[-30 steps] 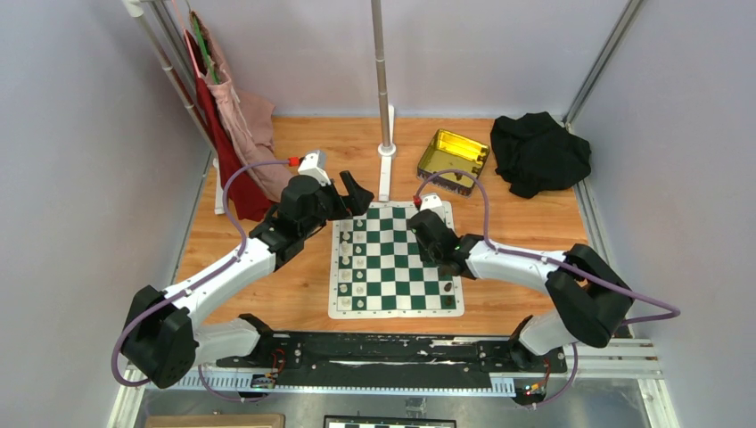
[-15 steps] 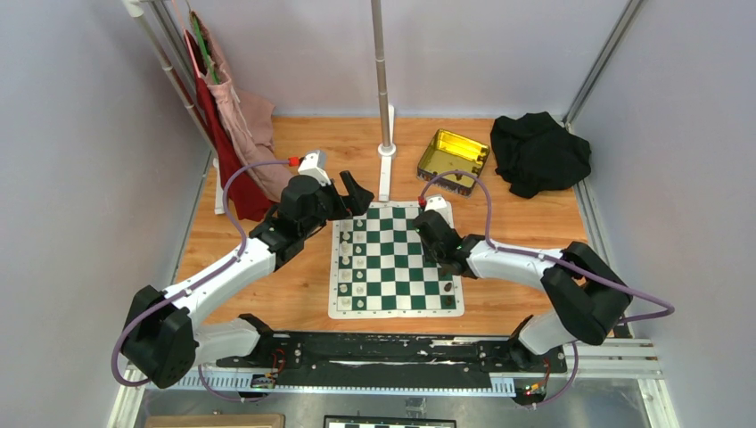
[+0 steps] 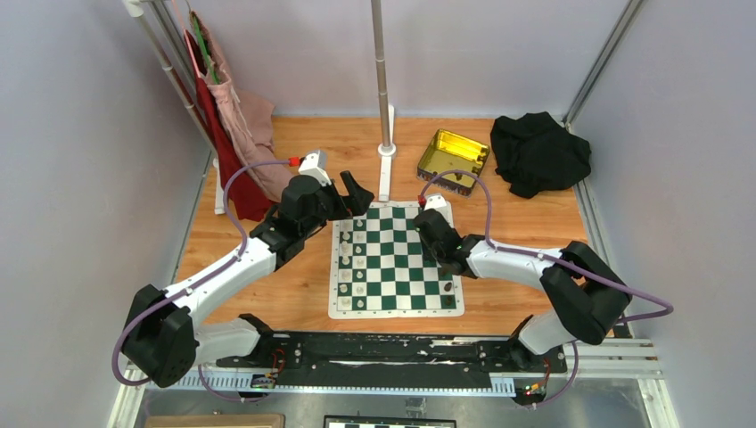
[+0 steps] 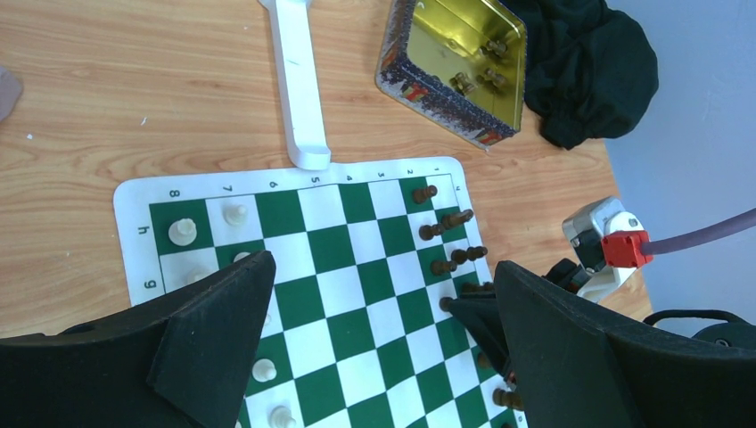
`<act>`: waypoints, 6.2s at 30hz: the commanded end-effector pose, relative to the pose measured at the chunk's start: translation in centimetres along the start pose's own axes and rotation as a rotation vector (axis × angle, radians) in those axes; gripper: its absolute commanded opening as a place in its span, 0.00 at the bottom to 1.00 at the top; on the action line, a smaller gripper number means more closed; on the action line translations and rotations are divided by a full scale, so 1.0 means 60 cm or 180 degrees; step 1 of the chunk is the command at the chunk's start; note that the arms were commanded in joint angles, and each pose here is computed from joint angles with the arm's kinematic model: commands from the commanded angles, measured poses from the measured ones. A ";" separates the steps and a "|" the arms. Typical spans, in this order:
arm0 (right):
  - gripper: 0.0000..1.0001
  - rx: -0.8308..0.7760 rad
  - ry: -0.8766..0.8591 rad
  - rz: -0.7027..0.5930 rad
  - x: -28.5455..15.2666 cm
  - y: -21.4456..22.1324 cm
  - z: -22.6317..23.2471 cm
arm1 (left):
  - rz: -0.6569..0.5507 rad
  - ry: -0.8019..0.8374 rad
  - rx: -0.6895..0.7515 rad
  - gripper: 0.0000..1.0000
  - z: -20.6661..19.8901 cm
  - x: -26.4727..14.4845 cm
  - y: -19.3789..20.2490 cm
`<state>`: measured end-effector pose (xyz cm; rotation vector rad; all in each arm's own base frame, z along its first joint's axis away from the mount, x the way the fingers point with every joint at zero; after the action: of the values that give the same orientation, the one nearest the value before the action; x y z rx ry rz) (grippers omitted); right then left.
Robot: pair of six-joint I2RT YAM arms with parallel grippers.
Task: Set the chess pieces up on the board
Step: Move the chess piece to the chessboard, then pick up the chess piece from the storage box, then place the chess piece on the chessboard.
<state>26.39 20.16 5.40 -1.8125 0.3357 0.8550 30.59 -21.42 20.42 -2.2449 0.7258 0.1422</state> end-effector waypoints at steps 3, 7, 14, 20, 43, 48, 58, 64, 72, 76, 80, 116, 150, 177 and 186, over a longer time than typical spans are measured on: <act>0.03 -0.0009 0.0039 0.0007 0.005 0.003 -0.007 | -0.0015 0.0070 0.0025 1.00 -0.003 0.002 0.005; 0.04 -0.0015 0.0039 0.0028 0.009 0.005 -0.006 | -0.0014 0.0066 0.0020 1.00 -0.002 0.002 0.005; 0.22 -0.0034 0.0014 0.0042 0.012 0.005 -0.003 | -0.0013 0.0067 0.0021 1.00 -0.002 0.001 0.006; 0.35 -0.0051 0.0007 -0.0037 0.003 -0.008 -0.006 | -0.0019 0.0075 0.0014 1.00 -0.003 0.001 0.004; 0.35 -0.0251 0.0340 -0.0743 -0.063 -0.218 -0.065 | -0.0132 0.0223 0.0112 1.00 -0.053 0.020 -0.035; 0.36 -0.0010 0.0444 -0.0581 0.001 -0.267 -0.149 | 0.0043 0.0225 0.0311 1.00 -0.081 0.097 -0.041; 0.38 0.0327 0.0504 0.0003 0.157 -0.315 -0.272 | 0.0622 -0.0221 0.0052 1.00 -0.024 0.222 0.001; 0.39 0.0601 0.0495 0.0302 0.190 -0.299 -0.312 | 0.0953 -0.0374 -0.0058 1.00 -0.003 0.200 0.037; 0.40 0.0622 0.0401 0.0685 0.216 -0.241 -0.327 | 0.1017 -0.0573 0.0103 1.00 0.036 0.167 0.049; 0.40 0.0612 0.0268 0.0837 0.223 -0.205 -0.320 | 0.1003 -0.0573 0.0102 1.00 0.036 0.163 0.048; 0.40 0.0549 0.0127 0.0889 0.230 -0.192 -0.311 | 0.0972 -0.0533 0.0085 1.00 0.029 0.162 0.043; 0.12 0.0241 0.0154 0.0614 0.252 -0.209 -0.338 | 0.1000 -0.0527 -0.0009 1.00 0.042 0.150 0.061; 0.08 -0.0611 -0.0604 -0.1224 -0.049 -0.293 -0.071 | 0.0494 0.0421 -0.0671 1.00 -0.104 0.152 -0.032; 0.04 -0.0663 -0.0934 -0.1728 -0.110 -0.249 0.027 | 0.0697 0.0774 -0.0968 0.77 -0.120 0.072 0.037; 0.02 -0.0651 -0.0811 -0.1814 -0.112 -0.254 0.018 | 0.0785 0.0806 -0.0977 0.65 -0.132 0.079 0.060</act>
<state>30.22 26.13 20.10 -1.8153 -0.4143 0.7605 31.97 -30.10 22.05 -2.4832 1.1547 0.1301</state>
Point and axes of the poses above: each gripper's point midway between its finger pads, its own x axis out along the fingers, its own z axis along the line the jaws close on, y = z × x, the point moved 2 cm from there along -x, back along the fingers, and after that the axes turned 13 degrees about -x, right-handed, at the moved point
